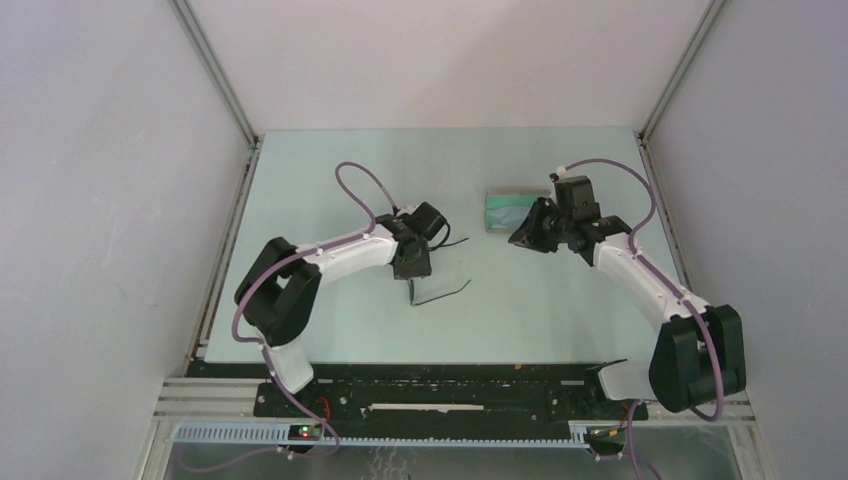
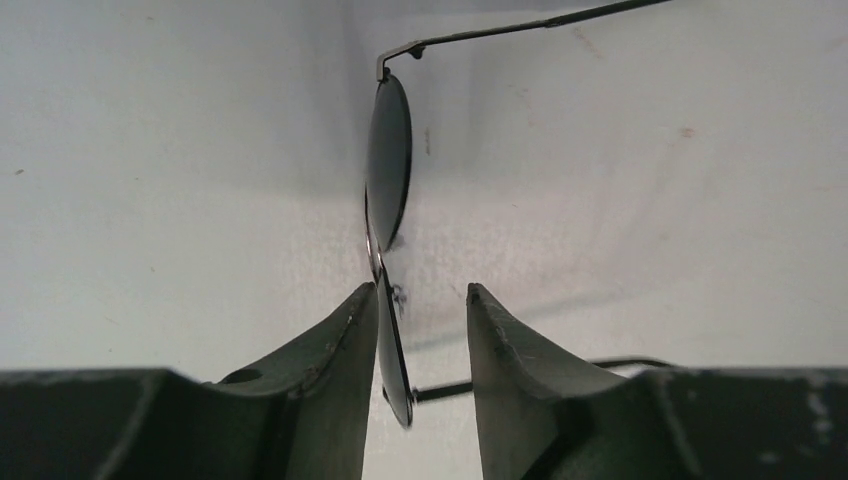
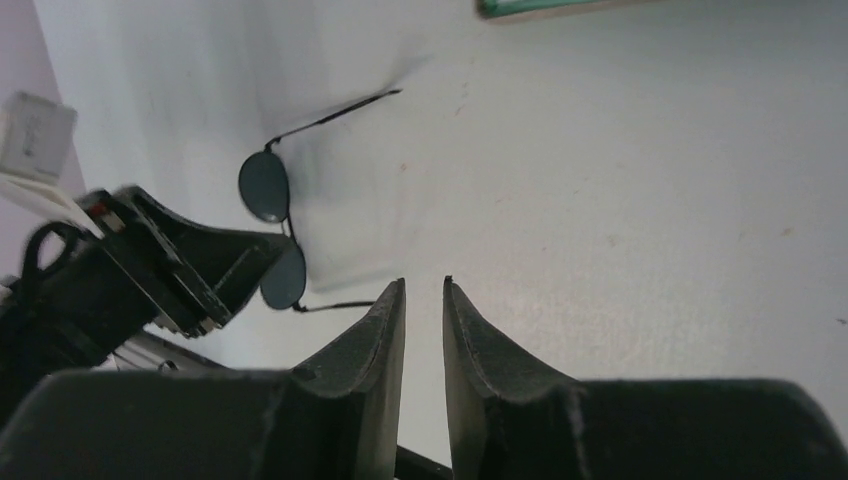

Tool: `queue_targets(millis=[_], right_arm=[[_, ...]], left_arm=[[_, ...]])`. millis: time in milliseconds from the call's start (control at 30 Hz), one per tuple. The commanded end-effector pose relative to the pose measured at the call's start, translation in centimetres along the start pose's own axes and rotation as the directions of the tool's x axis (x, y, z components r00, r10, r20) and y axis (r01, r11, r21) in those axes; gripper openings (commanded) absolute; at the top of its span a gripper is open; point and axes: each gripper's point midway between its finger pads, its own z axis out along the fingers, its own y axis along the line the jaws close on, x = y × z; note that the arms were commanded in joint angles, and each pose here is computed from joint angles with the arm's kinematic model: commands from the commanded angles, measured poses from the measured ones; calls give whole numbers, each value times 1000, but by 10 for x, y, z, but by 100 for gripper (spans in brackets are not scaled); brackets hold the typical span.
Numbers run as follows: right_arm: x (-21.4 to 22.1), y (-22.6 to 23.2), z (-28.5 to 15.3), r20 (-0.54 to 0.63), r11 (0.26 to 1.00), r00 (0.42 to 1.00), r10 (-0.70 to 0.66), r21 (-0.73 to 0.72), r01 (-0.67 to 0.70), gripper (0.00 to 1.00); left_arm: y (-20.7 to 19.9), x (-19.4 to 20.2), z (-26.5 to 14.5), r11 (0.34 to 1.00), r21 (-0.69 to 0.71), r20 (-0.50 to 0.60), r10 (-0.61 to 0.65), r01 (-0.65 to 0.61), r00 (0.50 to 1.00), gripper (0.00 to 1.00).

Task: Organize the sunglasses
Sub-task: Move the sunglasses to the center of the board, then fold the sunglasses at the center of the board.

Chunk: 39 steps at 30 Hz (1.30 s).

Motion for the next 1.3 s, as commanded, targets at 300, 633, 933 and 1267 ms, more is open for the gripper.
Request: queue_targets(millis=[300, 633, 933, 1267], right_arm=[[129, 61, 29, -186, 969, 951, -248, -47, 243, 28], [167, 50, 65, -279, 951, 915, -292, 18, 309, 28], [152, 55, 91, -267, 947, 919, -291, 58, 316, 27], [131, 87, 131, -274, 963, 926, -258, -2, 268, 26]], left_arm=[[59, -41, -57, 978, 112, 143, -191, 176, 971, 41], [73, -25, 8, 978, 1, 24, -209, 209, 978, 39], [48, -22, 43, 979, 60, -59, -191, 194, 980, 38], [36, -22, 51, 985, 104, -93, -131, 140, 987, 38]])
